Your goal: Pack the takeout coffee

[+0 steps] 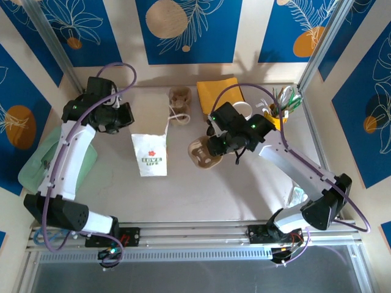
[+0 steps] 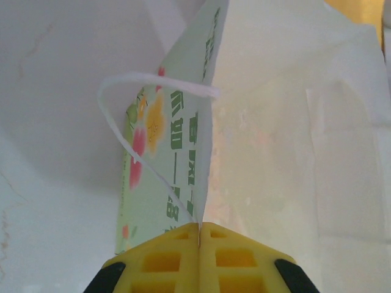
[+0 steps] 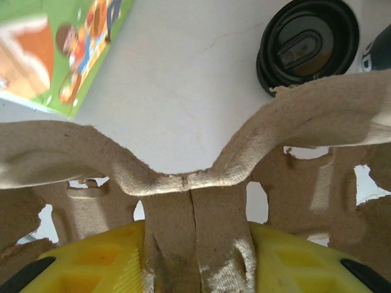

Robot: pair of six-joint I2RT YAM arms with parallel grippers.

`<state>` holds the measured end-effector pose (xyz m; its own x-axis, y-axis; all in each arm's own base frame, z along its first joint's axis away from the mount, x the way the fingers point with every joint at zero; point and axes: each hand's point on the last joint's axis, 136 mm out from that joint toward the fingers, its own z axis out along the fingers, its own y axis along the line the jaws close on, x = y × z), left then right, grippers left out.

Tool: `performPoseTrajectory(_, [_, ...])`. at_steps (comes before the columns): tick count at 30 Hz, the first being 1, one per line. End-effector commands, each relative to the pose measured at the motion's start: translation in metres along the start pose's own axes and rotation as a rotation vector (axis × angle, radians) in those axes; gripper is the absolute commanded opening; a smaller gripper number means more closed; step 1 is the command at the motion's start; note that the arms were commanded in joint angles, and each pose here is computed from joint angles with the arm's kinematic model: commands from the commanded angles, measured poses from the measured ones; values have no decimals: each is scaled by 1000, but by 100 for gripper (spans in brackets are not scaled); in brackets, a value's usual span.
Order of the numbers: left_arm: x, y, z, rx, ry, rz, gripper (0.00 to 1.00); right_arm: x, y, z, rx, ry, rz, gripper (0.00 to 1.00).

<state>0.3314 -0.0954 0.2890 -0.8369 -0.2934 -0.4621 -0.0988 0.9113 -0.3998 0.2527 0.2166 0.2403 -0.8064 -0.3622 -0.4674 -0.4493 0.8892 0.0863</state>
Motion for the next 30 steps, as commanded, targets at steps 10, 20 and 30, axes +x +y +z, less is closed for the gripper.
performPoseTrajectory(10, [61,-37,-6,152,43,6,0,-10,-13,-60,-43,-114,16,41])
performPoseTrajectory(20, [88,-55,-5,216,75,19,0,-23,-11,-82,-65,-165,6,41])
performPoseTrajectory(30, [105,-73,0,262,77,38,0,-43,-18,-118,-38,-263,-18,42])
